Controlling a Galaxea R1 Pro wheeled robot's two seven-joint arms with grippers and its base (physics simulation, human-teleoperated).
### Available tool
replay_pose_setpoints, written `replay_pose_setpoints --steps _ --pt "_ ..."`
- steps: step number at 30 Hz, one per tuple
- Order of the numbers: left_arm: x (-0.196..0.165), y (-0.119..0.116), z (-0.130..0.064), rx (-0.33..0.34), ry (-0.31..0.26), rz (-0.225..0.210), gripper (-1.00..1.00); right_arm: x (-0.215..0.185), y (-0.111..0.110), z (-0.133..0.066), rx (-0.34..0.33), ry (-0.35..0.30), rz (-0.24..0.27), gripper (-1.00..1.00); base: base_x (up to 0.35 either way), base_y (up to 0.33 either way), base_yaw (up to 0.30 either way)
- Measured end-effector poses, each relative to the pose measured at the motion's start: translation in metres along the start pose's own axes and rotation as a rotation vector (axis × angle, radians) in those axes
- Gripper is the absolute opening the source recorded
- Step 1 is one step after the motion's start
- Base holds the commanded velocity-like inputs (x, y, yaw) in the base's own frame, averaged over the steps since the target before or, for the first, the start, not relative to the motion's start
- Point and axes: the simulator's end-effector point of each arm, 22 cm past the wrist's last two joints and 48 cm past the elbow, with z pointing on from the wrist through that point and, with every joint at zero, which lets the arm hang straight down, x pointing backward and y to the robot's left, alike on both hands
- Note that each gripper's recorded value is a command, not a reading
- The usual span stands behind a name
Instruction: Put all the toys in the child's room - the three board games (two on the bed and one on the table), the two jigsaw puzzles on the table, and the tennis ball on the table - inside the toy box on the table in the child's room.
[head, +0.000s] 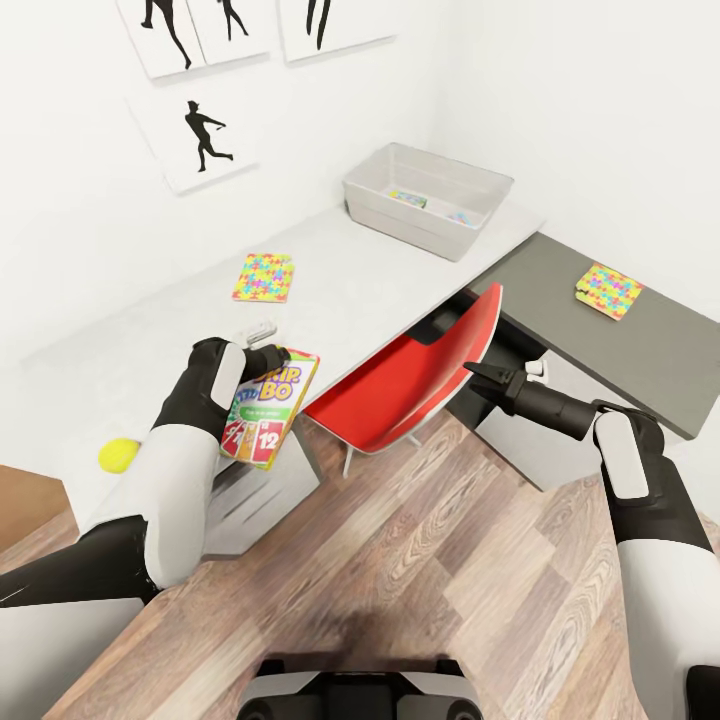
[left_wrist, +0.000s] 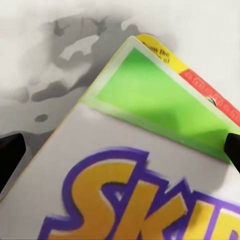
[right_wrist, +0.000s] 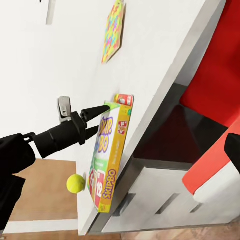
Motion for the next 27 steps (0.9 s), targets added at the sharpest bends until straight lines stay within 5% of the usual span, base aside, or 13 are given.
replay_pose_setpoints --steps 25,27 --pt "0.0 0.001 0.0 0.003 0.002 -0.008 1.0 0.0 0.0 0.0 0.001 -0.001 0.0 1.0 -0.032 0.0 0.0" --pt "-0.018 0.002 -0.009 0.0 -0.039 -0.001 1.0 0.0 0.0 0.0 0.0 -0.001 0.001 1.0 0.0 0.0 0.0"
